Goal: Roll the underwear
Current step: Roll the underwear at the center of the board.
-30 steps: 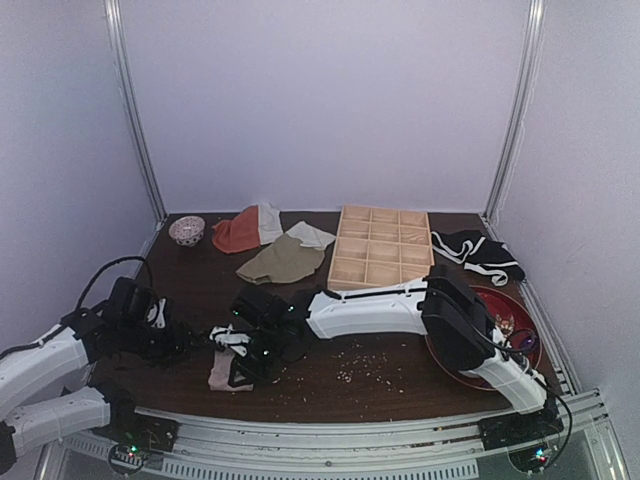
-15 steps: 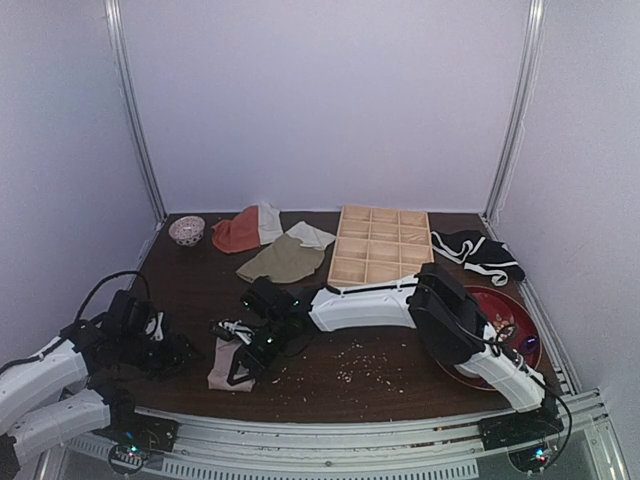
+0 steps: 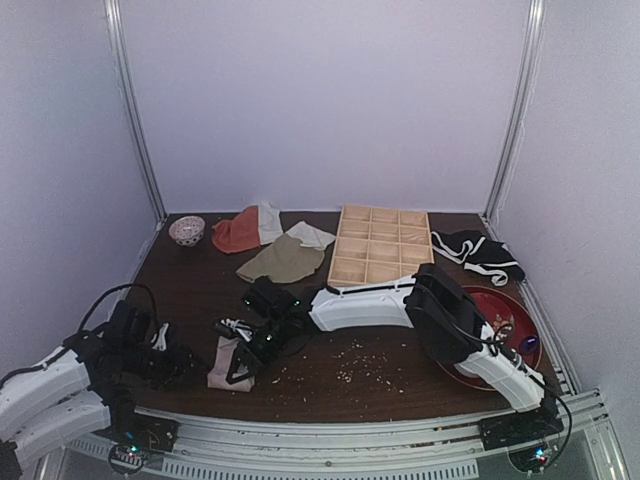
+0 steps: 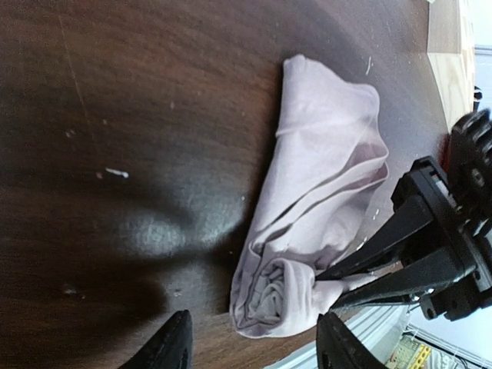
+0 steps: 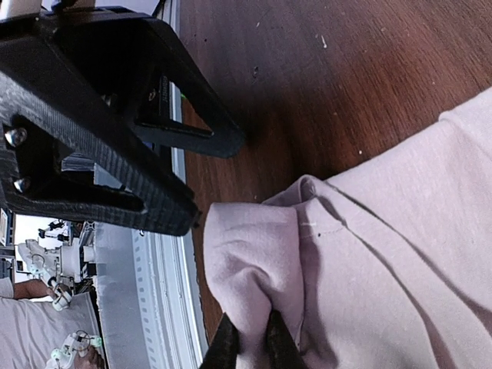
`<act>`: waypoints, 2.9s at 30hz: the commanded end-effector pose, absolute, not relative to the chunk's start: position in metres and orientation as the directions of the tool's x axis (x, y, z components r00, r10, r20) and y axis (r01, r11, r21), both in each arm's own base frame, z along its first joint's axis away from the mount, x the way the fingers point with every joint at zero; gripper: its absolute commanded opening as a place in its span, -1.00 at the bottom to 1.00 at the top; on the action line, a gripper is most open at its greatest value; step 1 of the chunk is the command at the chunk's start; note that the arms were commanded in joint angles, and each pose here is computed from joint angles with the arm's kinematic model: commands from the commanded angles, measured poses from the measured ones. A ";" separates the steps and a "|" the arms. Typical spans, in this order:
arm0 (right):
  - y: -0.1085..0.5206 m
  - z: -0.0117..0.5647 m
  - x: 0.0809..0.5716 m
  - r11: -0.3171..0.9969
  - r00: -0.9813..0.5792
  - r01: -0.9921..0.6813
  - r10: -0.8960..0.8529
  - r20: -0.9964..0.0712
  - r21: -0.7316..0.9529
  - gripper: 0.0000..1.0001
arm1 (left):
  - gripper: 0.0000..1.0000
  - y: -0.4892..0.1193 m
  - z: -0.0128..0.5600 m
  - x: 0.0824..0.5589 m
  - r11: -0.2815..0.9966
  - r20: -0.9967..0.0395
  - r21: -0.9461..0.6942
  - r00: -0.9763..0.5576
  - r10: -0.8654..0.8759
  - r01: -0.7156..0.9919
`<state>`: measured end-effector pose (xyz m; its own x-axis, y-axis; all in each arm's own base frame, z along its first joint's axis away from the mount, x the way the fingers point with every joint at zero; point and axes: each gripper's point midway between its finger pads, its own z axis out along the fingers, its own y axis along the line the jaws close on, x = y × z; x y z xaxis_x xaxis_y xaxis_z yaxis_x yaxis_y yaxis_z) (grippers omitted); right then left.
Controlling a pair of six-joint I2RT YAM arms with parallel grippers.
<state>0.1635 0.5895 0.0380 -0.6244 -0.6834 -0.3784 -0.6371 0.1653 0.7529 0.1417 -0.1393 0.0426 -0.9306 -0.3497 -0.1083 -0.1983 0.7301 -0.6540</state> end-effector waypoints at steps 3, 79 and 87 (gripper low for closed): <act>0.561 -0.036 0.161 0.362 -0.680 -0.586 -0.706 -0.197 0.725 -1.00 | 0.12 -0.156 0.045 0.136 0.691 -0.098 -0.707 -0.947 -0.306 -0.150; 0.558 0.088 0.189 0.124 -0.242 -0.970 -0.553 -0.797 0.209 -0.37 | -1.00 -0.169 0.030 0.139 0.723 -0.129 -0.688 -0.969 -0.209 -0.065; 0.569 0.080 0.161 0.001 0.073 -0.996 -0.556 -0.828 -0.089 -0.24 | -1.00 -0.170 0.032 0.140 0.721 -0.130 -0.690 -0.969 -0.210 -0.063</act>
